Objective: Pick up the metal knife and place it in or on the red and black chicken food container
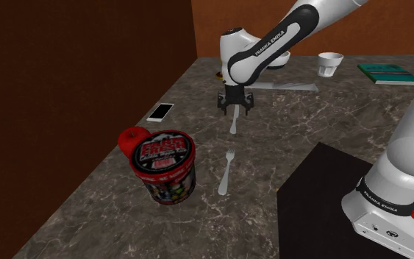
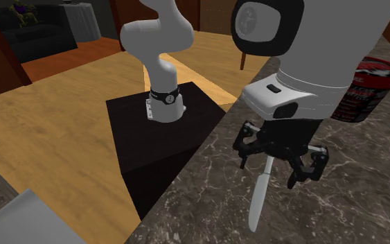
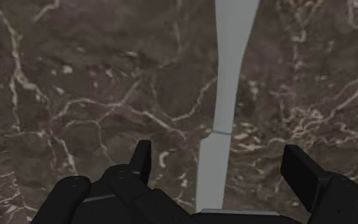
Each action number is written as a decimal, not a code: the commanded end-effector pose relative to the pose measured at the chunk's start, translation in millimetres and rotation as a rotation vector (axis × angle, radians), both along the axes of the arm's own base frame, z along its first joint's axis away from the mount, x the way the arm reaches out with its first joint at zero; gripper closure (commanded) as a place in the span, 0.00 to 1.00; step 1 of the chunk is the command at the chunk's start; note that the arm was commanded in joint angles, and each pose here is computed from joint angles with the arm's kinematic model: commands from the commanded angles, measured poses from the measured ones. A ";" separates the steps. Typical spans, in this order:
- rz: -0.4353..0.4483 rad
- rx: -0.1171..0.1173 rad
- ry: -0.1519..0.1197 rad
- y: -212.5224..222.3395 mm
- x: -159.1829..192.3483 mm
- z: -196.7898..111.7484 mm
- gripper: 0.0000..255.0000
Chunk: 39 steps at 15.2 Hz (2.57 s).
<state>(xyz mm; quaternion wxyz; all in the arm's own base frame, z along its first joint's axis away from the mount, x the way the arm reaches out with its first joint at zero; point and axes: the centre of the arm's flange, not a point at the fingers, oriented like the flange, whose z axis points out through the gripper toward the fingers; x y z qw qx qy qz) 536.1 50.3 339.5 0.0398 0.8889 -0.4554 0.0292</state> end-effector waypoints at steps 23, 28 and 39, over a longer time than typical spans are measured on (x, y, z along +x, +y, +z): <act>0.000 0.000 0.000 -2.1 0.5 19.1 1.00; 0.000 0.000 0.000 -2.1 0.5 45.5 1.00; 0.000 0.000 0.000 -2.1 0.5 103.5 1.00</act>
